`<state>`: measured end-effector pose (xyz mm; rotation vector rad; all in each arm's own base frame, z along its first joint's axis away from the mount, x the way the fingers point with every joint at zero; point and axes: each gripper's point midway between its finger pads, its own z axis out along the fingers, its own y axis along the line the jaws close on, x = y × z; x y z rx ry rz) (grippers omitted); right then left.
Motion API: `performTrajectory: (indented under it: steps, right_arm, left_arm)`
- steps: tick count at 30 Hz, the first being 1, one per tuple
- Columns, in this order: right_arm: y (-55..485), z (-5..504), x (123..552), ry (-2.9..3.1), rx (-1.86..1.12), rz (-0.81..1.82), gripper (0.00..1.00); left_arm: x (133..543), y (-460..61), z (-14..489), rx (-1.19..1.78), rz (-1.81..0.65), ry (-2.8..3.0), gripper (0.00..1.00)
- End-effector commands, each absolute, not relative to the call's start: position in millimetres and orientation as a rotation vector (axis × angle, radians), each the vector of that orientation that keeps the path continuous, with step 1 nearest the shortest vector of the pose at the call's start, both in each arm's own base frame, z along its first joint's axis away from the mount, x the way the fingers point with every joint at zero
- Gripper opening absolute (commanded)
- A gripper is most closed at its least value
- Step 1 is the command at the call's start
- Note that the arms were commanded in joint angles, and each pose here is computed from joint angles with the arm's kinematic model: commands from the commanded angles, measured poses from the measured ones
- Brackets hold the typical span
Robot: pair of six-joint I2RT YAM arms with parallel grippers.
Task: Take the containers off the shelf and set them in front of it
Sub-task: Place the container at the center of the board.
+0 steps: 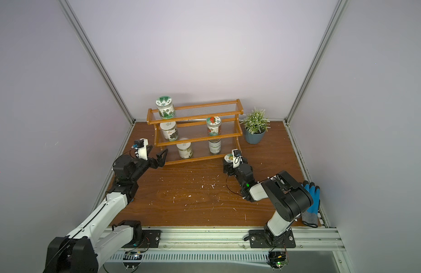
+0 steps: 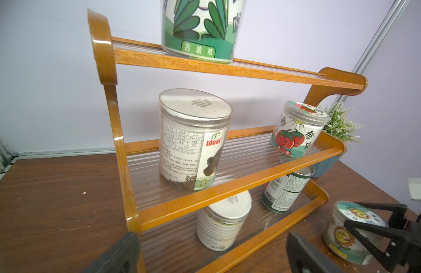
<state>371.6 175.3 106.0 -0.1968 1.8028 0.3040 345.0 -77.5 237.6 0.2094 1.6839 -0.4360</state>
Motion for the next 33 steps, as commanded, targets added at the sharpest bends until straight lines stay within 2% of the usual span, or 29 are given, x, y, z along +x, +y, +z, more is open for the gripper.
performTrajectory:
  steps: [1, 8, 14, 19, 27, 33]
  right_arm:
    - [172.7, 116.7, 380.7, 1.771, -0.153, 0.294, 0.98]
    - [175.2, 121.6, 375.8, 1.768, -0.172, 0.303, 0.99]
    - [170.5, 151.9, 371.1, 1.706, -0.157, 0.276, 0.99]
    - [170.7, 184.6, 371.7, 1.666, -0.166, 0.258, 0.99]
    - [168.3, 229.4, 358.6, 1.612, -0.171, 0.283, 0.99]
    - [165.6, 240.7, 351.5, 1.592, -0.179, 0.283, 0.99]
  left_arm:
    - [342.9, -79.8, 241.9, 0.225, -0.426, 1.661, 1.0]
    - [343.0, -79.9, 243.1, 0.226, -0.427, 1.658, 1.0]
    - [344.0, -79.6, 249.7, 0.231, -0.418, 1.654, 0.99]
    - [345.7, -78.7, 280.5, 0.236, -0.404, 1.608, 1.0]
    - [363.7, -80.0, 363.0, 0.273, -0.362, 1.533, 0.99]
    - [393.0, -78.2, 381.3, 0.262, -0.3, 1.52, 1.0]
